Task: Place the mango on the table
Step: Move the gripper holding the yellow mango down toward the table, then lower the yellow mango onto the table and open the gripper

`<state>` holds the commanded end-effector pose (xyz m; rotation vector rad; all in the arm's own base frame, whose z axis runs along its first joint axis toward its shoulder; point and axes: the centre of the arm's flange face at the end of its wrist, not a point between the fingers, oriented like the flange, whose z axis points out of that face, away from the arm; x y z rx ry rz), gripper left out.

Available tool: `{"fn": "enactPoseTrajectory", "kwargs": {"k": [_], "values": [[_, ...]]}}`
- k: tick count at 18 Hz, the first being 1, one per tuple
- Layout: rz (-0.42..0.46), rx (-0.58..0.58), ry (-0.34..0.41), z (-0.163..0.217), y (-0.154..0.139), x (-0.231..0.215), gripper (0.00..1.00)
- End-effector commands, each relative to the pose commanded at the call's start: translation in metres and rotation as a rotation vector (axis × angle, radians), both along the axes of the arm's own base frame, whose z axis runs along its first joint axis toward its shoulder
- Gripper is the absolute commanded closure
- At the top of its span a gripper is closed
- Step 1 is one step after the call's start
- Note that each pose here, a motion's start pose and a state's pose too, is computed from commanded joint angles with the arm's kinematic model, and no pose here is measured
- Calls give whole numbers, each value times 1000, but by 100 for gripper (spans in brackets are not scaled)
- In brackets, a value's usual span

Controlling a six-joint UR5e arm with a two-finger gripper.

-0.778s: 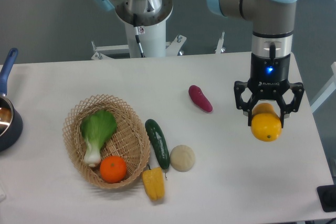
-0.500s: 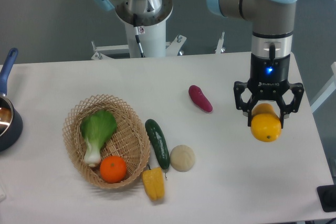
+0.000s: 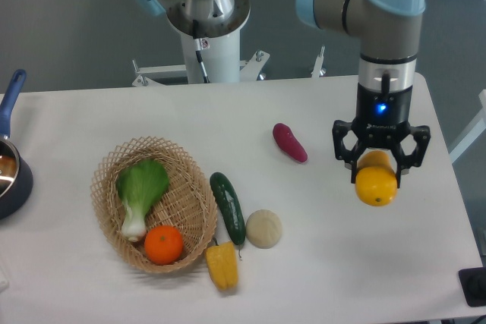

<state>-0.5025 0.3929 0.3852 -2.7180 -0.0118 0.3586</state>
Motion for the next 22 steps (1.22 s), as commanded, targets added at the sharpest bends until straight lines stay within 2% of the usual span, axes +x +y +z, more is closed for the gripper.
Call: {"fn": "enactPoseTrajectory", "kwargs": {"k": [6, 9, 14, 17, 22], "values": [[-100, -189, 10, -60, -10, -12, 60], [-138, -219, -29, -93, -9, -17, 60], [-129, -242, -90, -134, -7, -26, 60], [-77, -237, -125, -147, -5, -28, 60], [76, -201, -177, -153, 3, -32, 60]]}}
